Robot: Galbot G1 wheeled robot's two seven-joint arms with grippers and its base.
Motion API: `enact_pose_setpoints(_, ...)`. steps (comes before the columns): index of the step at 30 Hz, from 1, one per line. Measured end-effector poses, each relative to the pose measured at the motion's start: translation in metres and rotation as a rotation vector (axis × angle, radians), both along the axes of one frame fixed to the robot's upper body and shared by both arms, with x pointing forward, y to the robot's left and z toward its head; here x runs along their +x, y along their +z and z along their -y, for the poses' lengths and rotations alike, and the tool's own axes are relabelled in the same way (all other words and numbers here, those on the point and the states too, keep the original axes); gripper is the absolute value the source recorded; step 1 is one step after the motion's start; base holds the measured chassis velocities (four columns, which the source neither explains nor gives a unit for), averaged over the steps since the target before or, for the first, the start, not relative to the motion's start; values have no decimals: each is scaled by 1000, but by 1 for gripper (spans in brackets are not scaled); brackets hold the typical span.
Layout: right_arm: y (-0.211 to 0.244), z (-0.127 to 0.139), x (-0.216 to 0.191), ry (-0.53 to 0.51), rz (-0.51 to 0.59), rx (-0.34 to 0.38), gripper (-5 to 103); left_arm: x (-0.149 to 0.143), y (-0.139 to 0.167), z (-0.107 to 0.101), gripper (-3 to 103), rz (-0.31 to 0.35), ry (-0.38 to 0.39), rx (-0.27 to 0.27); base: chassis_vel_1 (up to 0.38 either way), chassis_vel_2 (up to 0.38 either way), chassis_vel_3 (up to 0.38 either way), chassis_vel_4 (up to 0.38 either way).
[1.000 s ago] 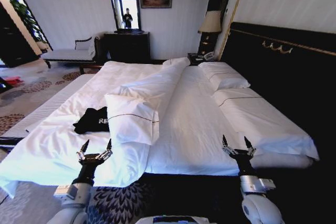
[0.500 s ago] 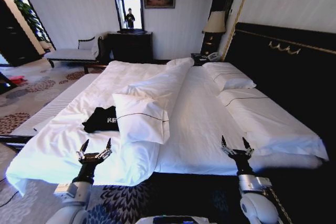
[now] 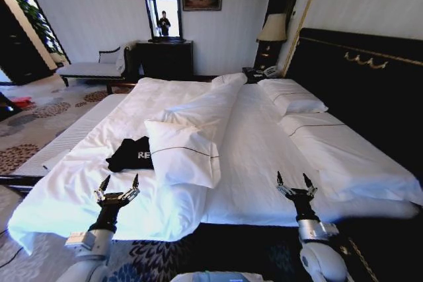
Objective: Fold the clothes on the bed.
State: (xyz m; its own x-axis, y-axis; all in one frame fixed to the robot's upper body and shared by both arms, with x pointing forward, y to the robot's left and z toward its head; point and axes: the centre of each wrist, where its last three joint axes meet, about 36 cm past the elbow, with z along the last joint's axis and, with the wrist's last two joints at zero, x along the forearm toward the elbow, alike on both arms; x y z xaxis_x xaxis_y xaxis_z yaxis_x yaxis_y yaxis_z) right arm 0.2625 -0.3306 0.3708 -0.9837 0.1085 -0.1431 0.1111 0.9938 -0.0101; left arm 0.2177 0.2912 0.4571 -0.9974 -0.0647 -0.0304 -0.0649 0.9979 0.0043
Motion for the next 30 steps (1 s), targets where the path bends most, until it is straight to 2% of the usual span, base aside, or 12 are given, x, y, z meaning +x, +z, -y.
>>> enact_pose_setpoints(9, -3, -1, 1, 4, 2, 3, 100, 0, 0, 0, 100, 2, 5, 1, 131, 176, -132, -174)
enact_pose_setpoints(19, -8, -6, 8, 44, 35, 26, 100, 0, -1, -4, 100, 3, 19, 0, 70, 30, -41, -27)
enact_pose_setpoints(22, -1, -13, 20, 67, 55, 123, 100, -1, 0, -9, 100, 6, 31, 5, 0, 0, 0, 0)
enact_pose_setpoints(24, 3, -14, 23, 75, 60, 147, 100, -2, 0, -10, 100, 7, 34, 7, 0, 0, 0, 0)
enact_pose_setpoints(25, 12, -18, 30, 89, 63, 205, 100, -2, 1, -12, 100, 8, 39, 13, 0, 0, 0, 0)
enact_pose_setpoints(27, 44, -31, 45, 131, 52, 412, 100, -5, 1, -15, 100, 10, 48, 24, 0, 0, 0, 0)
enact_pose_setpoints(28, 44, -31, 45, 131, 52, 412, 100, -5, 1, -15, 100, 10, 48, 24, 0, 0, 0, 0)
enact_pose_setpoints(30, 69, -40, 55, 167, 28, 549, 100, -7, 0, -17, 100, 10, 55, 32, 0, 0, 0, 0)
